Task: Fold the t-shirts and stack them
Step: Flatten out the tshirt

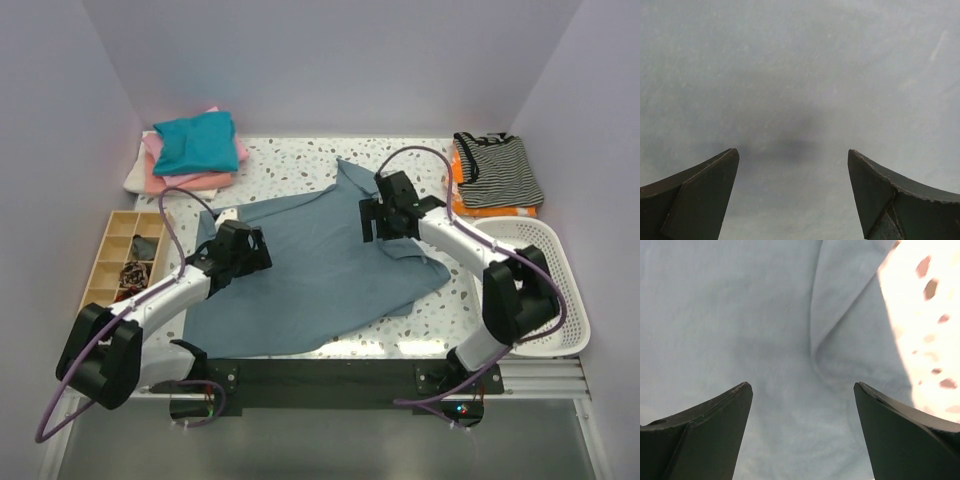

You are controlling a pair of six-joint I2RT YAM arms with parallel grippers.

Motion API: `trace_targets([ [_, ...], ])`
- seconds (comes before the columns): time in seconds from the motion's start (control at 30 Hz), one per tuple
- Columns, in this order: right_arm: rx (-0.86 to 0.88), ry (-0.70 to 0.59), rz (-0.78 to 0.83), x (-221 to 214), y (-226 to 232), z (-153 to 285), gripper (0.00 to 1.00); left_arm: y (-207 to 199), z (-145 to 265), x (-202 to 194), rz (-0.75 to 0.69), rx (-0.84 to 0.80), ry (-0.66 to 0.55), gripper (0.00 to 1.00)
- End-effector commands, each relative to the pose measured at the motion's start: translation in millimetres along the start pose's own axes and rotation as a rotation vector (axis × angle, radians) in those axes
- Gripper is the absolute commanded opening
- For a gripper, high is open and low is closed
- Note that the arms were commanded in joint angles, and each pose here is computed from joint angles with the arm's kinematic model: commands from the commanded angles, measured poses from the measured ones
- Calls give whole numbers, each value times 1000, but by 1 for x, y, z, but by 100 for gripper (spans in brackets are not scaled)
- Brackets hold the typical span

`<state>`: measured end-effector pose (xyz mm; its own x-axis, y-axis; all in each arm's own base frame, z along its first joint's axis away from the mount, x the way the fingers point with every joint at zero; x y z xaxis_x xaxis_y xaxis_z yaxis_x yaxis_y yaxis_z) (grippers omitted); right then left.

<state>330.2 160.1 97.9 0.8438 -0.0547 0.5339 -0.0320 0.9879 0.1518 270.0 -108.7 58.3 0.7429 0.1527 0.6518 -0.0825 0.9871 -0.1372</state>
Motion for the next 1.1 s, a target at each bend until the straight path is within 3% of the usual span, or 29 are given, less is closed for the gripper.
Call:
trace_targets([
  [0.0, -143, -64, 53, 29, -15, -20, 86, -17, -3, 26, 5, -61, -71, 95],
  [0.2, -169, -26, -52, 28, -8, -55, 73, -24, -6, 27, 12, -92, -64, 94],
  [0.53, -87, -26, -196, 35, -11, -70, 54, -20, -4, 24, -3, -81, -65, 95],
  [0.63, -86, -35, -193, 39, -12, -71, 37, -20, -6, 21, -4, -82, -56, 95],
  [0.67, -93, -45, -193, 43, -14, -70, 24, -20, -7, 21, -6, -82, -54, 95],
  [0.73, -104, -49, -191, 46, -18, -71, 12, -21, -8, 19, -6, -84, -47, 95],
  [0.77, -112, -48, -187, 49, -21, -71, 0, -21, -9, 18, -10, -87, -42, 95],
  [0.97, -174, -97, -209, 69, -47, -63, 0, -20, -12, 16, -18, -80, -33, 95],
  [1.07, -290, -158, -192, 91, -70, -48, 0, -19, -13, 15, -24, -70, -30, 95],
])
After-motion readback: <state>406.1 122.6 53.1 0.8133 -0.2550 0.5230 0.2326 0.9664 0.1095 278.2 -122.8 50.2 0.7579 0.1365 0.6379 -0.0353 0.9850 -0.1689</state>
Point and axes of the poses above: each gripper's point midway between its finger pads, its own z axis back along the fingers, its own y axis along the line the jaws close on, x = y × z, the point moved 1 cm from there along z, back along the fingers, and after that the axes turned 9 degrees about -z, right-handed, at the moved point
